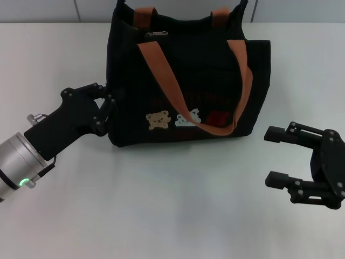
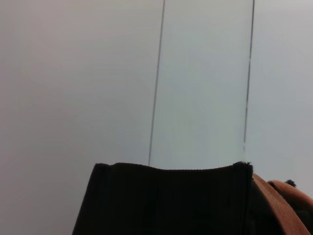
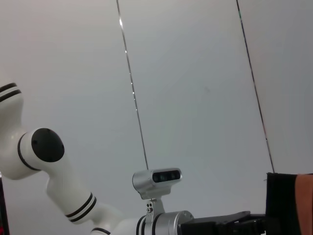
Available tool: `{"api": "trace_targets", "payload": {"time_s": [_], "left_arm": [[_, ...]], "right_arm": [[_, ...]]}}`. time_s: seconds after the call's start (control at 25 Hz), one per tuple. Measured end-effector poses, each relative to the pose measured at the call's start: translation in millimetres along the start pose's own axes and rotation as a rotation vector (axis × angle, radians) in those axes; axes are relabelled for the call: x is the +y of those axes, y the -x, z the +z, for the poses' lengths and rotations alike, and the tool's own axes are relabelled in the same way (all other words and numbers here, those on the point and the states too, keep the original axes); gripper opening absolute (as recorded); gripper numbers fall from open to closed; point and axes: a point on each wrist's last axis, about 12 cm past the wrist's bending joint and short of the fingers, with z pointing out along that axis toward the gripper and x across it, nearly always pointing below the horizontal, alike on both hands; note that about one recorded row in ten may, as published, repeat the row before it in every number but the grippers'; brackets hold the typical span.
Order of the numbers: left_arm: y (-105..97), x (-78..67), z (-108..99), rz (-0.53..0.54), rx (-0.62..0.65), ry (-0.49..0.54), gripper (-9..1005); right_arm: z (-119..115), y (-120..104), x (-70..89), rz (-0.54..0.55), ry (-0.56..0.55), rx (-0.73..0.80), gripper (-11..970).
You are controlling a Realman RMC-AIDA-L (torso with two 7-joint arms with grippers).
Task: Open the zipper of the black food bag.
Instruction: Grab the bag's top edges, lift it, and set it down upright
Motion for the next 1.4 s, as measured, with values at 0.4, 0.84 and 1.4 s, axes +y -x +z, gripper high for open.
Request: {"api": "trace_targets", "payload": {"time_s": [0.4,0.84,1.4], "left_arm": [[4.3,7.4,-7.7,0.033,-0.008,0.028,97],[51.1,40.8,-45.9,0.238,-0.083,0.028,97],[94.7,31.6,-1.1,0.455,-0.09,-0.344,97]], "right_arm": [[-2.2,-0.1,-3.6,-0.002,-0.056,-0.021,775],[4.0,-2.3,-9.4,0.016,-0.094,-0.048,776],[24.4,-6.7,-22.6,0.045,-0.115,-0.041,776]]}}
